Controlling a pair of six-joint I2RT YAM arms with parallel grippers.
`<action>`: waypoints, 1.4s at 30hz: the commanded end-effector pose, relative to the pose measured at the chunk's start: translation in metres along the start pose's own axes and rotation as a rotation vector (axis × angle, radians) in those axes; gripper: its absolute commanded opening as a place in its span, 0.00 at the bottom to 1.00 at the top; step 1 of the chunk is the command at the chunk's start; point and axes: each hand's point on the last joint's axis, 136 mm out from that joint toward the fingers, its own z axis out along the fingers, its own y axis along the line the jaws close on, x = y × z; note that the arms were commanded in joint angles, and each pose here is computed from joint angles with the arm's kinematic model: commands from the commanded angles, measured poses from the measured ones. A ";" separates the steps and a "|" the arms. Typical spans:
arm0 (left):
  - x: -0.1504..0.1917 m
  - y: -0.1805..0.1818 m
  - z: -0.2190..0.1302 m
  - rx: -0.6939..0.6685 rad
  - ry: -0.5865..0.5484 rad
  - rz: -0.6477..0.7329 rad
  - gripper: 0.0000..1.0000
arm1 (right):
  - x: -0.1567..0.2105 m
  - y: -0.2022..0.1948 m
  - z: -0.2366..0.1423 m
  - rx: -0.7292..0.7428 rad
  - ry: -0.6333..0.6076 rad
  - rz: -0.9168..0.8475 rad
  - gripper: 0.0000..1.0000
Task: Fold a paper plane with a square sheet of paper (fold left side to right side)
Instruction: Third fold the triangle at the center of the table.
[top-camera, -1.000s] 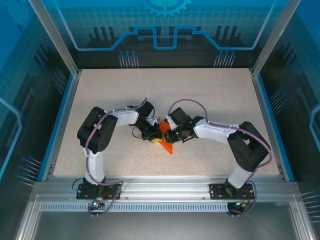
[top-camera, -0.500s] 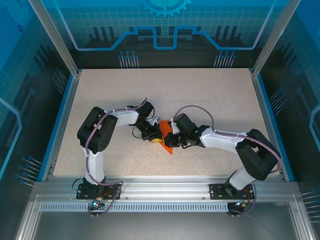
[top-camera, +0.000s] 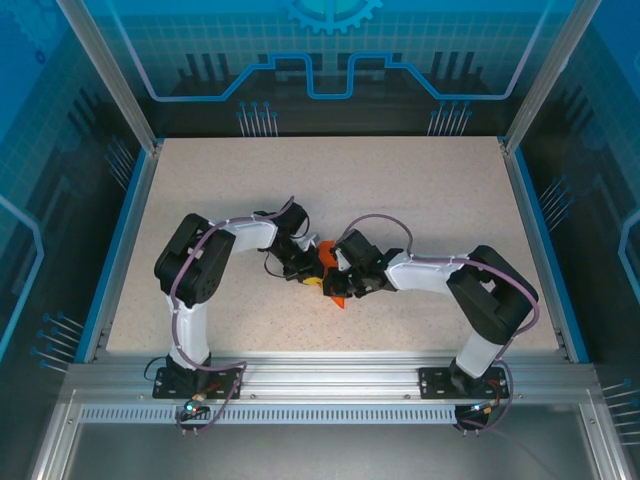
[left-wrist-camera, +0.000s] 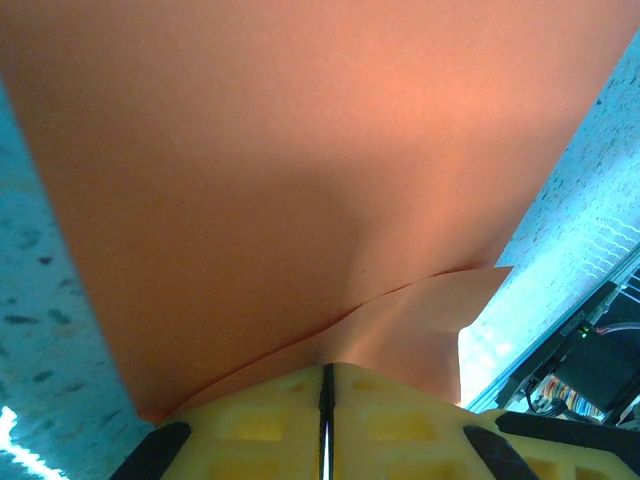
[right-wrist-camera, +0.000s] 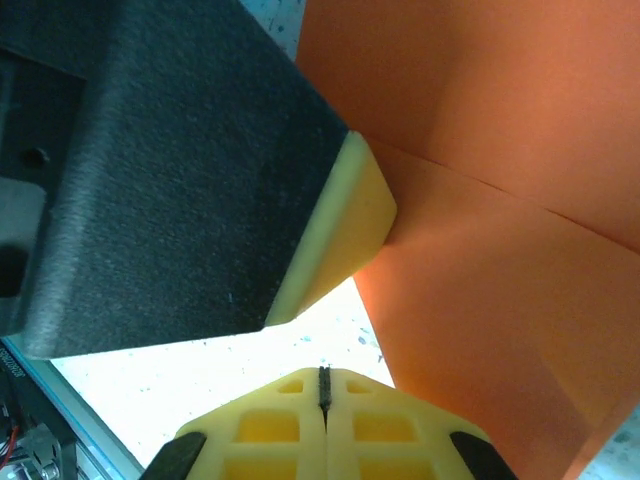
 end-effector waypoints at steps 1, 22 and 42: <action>0.009 0.042 0.018 -0.141 0.038 -0.073 0.10 | 0.008 -0.010 0.005 0.055 0.039 0.029 0.00; 0.010 0.047 0.019 -0.161 0.040 -0.074 0.10 | 0.019 -0.031 0.003 0.198 0.095 0.038 0.00; 0.008 0.051 0.019 -0.183 0.039 -0.074 0.10 | 0.051 -0.047 -0.011 0.268 0.184 0.058 0.00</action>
